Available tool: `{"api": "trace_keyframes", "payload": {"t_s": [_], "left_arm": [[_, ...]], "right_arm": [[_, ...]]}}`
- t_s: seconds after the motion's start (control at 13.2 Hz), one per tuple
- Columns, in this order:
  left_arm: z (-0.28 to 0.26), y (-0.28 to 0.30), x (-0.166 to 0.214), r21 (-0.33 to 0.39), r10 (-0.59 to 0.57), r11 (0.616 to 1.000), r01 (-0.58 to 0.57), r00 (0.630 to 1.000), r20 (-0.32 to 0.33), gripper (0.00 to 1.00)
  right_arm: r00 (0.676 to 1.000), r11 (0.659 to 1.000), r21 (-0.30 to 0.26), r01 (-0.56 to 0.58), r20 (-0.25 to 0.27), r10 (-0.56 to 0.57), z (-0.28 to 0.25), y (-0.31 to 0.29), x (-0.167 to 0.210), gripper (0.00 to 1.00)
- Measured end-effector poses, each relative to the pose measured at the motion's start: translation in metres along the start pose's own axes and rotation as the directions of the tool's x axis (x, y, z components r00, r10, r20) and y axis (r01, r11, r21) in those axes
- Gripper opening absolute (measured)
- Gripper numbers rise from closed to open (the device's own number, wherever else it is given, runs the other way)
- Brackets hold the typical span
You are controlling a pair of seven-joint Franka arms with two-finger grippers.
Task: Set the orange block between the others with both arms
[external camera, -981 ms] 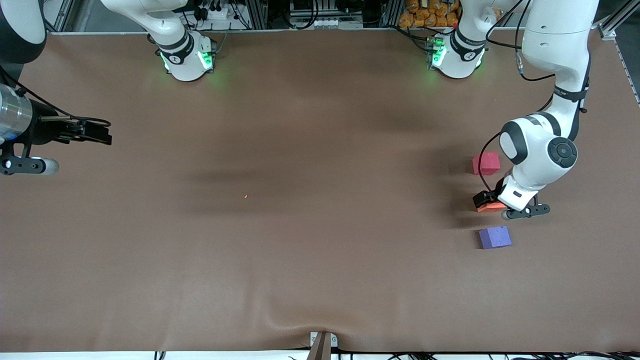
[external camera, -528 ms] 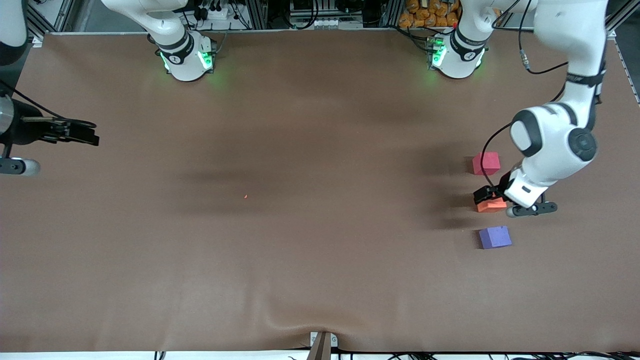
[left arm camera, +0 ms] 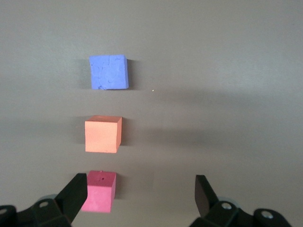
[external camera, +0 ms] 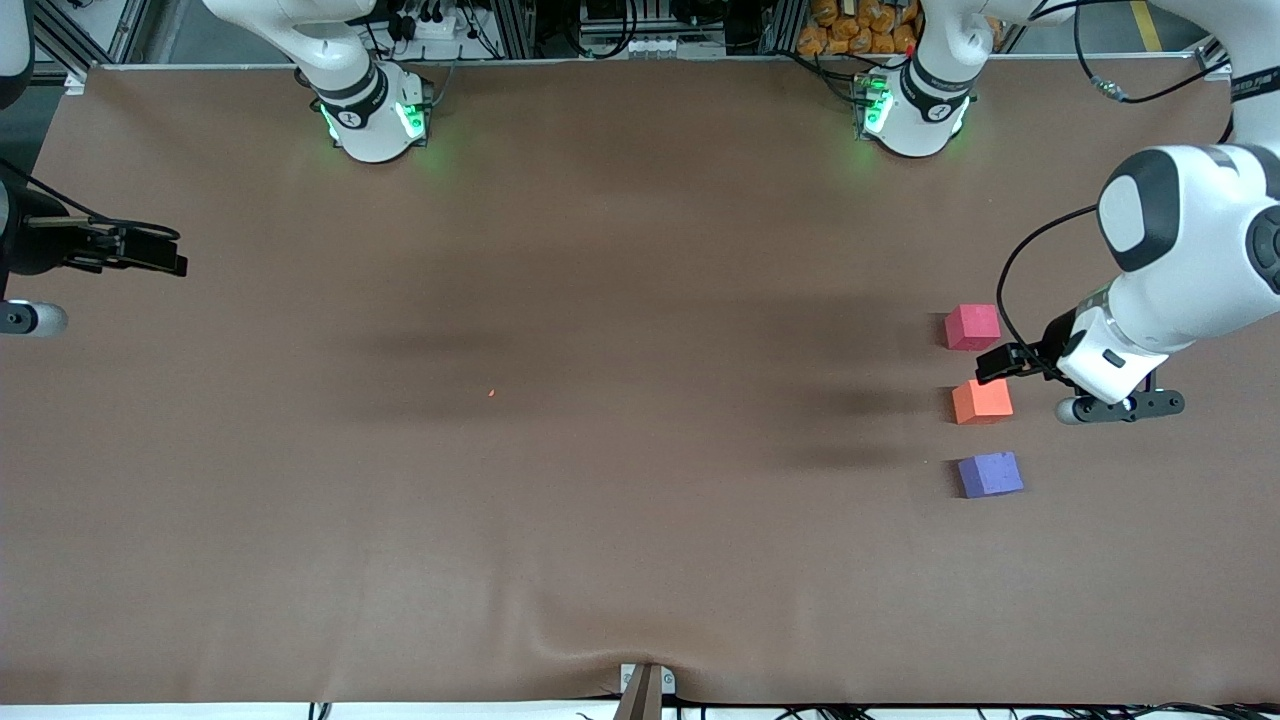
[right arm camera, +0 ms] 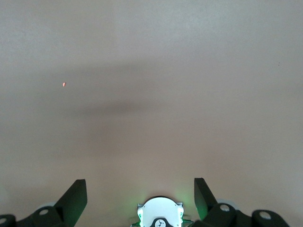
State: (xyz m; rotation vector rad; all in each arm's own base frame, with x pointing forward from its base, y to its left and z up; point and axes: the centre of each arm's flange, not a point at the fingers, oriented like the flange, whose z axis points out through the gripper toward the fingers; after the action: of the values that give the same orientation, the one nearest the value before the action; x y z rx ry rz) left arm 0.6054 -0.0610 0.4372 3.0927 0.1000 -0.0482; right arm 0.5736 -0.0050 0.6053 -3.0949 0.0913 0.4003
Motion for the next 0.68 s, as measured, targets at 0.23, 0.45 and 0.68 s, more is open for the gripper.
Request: {"api": "trace_keyframes", "payload": {"t_s": [0.23, 0.45, 0.68], "left_arm": [[-0.039, 0.041, -0.004, 0.038, 0.042, 0.998, -0.042, 0.999, 0.017, 1.00], [-0.073, 0.047, -0.009, 0.046, 0.050, 0.998, -0.053, 0.997, 0.052, 1.00], [-0.114, 0.036, -0.022, 0.054, 0.068, 0.996, -0.070, 0.997, 0.039, 1.00]], "right_arm": [[1.000, 1.000, 0.000, 0.003, 0.001, -0.003, 0.000, -0.002, 0.000, 1.00], [1.000, 1.000, 0.000, 0.003, 0.001, -0.003, 0.000, -0.002, 0.000, 1.00], [1.000, 1.000, 0.000, 0.003, -0.003, -0.003, -0.002, -0.001, 0.000, 1.00]]}}
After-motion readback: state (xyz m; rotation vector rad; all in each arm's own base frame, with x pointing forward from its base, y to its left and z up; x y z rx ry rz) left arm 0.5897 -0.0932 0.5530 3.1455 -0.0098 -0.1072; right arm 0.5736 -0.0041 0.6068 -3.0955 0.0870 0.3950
